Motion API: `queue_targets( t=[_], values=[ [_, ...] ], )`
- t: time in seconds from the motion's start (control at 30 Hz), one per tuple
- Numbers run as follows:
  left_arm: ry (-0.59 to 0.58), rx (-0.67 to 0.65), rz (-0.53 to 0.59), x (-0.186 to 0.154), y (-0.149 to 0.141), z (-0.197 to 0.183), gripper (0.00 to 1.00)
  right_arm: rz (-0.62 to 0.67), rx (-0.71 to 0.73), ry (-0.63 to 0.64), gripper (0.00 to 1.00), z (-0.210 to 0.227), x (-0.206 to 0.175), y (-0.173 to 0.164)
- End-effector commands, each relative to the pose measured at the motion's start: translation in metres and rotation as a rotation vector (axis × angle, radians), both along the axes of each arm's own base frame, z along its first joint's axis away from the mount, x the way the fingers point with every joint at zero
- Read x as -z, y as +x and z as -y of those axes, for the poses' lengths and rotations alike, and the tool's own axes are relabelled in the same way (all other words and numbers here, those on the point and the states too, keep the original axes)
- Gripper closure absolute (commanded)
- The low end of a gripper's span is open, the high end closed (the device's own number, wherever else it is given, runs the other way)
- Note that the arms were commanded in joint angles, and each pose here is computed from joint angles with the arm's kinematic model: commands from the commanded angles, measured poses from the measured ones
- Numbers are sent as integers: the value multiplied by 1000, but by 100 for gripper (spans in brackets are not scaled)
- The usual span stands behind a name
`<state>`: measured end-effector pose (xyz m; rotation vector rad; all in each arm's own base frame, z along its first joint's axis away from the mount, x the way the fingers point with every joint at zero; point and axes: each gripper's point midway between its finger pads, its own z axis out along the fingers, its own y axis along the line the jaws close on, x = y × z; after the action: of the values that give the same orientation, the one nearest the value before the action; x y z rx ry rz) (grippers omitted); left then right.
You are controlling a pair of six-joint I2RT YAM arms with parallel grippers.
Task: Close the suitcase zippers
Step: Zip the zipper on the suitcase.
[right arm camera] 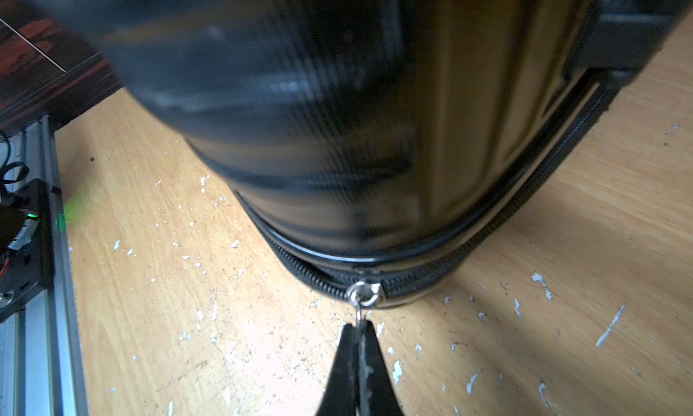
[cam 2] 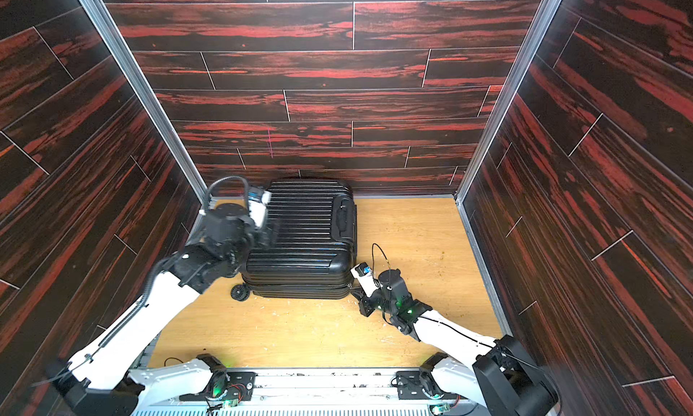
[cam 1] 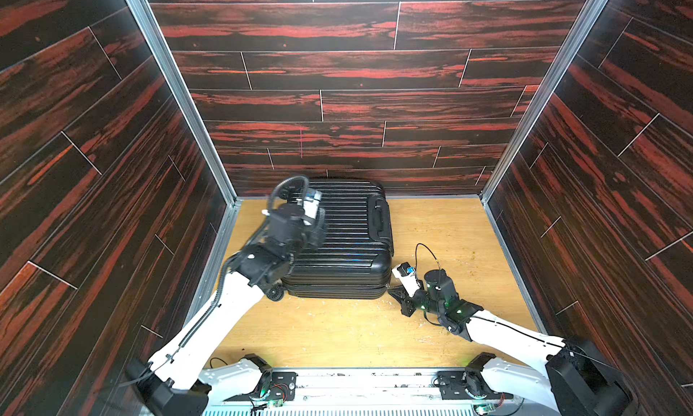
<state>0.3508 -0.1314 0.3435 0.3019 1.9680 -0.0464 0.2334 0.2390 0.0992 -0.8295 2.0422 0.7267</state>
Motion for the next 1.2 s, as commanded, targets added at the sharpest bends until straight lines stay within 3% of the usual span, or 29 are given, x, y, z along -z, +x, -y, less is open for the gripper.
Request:
queue_targets(
  t=[0.0,0.2,0.37,0.6,0.8,0.9,1.17],
  values=[
    [-70,-170,-97,23,-8,-46,40,-42,17,-36,100,2,9,0],
    [-108,-337,-270,73,-20,-102,63,-41,19,-41,100,2,8,1],
    [-146,-384,-394,109,-24,-120,78,-45,18,-47,100,2,8,1],
    [-142,-336,-493,132,-18,-117,79,-46,23,-54,100,2,10,2],
    [-198,-194,-603,149,-11,-90,89,-41,19,-51,100,1,9,2],
    [-227,-103,-658,153,-14,-75,91,-34,20,-51,100,1,8,3],
    [-336,-9,-823,167,-38,-48,92,3,66,-71,100,3,2,18]
  ],
)
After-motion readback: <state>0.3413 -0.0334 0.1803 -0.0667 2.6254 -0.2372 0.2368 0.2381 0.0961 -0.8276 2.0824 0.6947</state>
